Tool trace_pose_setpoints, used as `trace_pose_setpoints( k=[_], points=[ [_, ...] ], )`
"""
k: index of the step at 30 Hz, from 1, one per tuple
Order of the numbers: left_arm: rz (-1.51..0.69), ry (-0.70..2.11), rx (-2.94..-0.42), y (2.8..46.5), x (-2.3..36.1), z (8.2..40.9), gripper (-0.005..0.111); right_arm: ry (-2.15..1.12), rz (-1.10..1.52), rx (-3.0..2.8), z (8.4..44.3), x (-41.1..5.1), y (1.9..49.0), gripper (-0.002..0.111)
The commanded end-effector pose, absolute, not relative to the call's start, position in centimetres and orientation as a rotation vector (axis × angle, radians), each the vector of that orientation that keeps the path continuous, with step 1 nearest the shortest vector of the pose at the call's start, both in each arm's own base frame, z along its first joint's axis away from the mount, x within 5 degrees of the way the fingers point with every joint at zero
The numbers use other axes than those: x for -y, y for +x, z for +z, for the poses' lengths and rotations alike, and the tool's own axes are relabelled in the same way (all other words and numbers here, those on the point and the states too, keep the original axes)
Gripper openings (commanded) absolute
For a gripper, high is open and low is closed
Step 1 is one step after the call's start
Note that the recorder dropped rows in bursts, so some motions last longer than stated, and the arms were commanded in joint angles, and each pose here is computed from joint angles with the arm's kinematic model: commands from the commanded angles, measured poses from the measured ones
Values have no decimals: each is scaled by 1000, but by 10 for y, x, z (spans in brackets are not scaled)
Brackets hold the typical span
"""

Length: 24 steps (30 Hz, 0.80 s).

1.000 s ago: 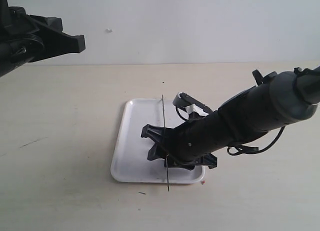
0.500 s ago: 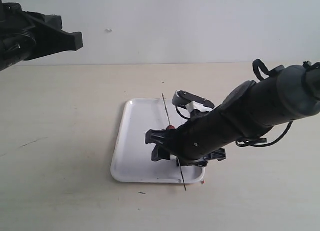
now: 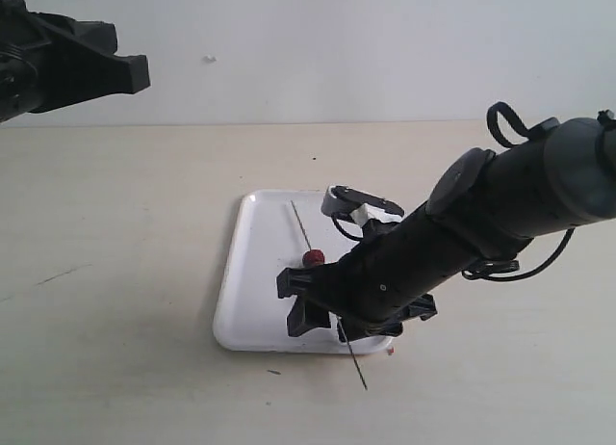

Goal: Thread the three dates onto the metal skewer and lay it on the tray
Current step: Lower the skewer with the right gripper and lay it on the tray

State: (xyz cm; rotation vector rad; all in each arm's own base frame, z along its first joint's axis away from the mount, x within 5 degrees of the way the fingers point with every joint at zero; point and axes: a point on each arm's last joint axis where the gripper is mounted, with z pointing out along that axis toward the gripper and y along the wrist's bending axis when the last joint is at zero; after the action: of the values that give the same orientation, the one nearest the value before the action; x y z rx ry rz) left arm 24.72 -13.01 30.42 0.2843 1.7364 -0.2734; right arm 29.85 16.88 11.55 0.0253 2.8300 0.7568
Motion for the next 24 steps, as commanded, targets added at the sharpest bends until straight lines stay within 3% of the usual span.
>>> trace_pose_setpoints(
  k=[1, 13, 20, 24],
  points=[
    [-270, 291, -1721, 242, 126, 308, 0, -98, 719, -2817, 129, -166, 293, 61],
    [-302, 319, -1708, 230, 124, 319, 0, -128, 645, -2674, 157, -161, 299, 60],
    [-309, 331, -1719, 229, 124, 318, 0, 275, 724, -2674, 139, -163, 308, 60],
    [-309, 335, -1722, 229, 125, 318, 0, 321, 732, -2675, 135, -163, 309, 60]
  ],
)
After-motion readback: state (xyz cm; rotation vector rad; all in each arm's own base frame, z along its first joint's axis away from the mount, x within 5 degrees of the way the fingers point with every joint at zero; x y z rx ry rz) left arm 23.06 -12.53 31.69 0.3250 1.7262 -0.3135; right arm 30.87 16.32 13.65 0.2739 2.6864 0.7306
